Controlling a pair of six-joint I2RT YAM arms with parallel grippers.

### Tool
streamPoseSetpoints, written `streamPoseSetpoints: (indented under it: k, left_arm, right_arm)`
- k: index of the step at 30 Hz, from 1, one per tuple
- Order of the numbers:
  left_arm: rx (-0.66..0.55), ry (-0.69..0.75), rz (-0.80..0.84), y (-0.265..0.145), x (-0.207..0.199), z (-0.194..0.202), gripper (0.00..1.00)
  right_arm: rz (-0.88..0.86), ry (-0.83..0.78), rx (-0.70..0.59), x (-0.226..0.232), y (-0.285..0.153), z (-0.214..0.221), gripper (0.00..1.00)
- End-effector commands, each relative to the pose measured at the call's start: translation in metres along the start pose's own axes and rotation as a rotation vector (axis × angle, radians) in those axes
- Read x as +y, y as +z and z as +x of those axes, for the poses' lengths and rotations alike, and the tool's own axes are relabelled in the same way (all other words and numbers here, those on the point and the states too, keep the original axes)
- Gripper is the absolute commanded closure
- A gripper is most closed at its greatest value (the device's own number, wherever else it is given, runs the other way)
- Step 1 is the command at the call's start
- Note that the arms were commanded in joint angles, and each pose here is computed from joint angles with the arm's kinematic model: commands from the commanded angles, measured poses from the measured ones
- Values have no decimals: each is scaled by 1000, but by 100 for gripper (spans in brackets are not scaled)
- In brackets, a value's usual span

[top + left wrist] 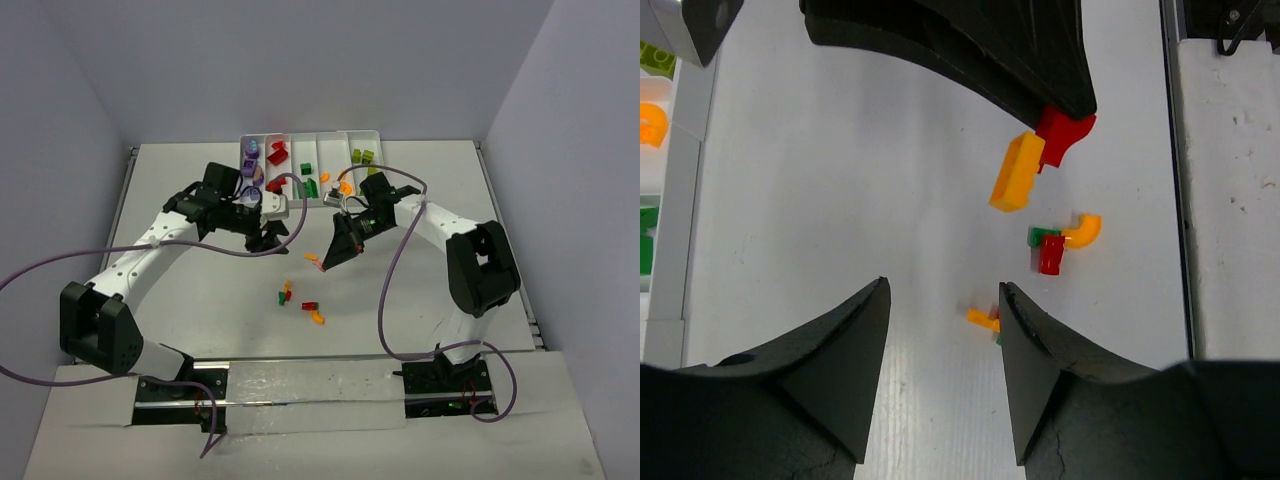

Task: Sort the legos into containers by color

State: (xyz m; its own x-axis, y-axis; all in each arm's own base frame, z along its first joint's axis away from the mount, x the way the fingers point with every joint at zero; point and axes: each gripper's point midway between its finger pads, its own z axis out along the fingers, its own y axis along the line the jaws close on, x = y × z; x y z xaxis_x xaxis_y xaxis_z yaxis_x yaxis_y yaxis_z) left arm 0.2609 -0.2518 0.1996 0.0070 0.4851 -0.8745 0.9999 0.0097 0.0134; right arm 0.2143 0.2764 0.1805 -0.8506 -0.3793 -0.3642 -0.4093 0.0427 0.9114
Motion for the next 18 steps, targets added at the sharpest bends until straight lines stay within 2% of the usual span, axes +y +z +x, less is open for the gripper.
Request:
streamPoseSetpoints:
  k: [1,13,18]
  left_arm:
    - [-21,112,-28,-4,-2,-20,44]
    - [31,290,39,9,-34,-18,46]
    - [35,311,43,13,-34,-21,47]
  right_arm:
    - [-18,-31,12,9,4,-3,100]
    - [-27,-28,19,11,6,-2,100]
    - [-29,-34,27,12,8,-1,100]
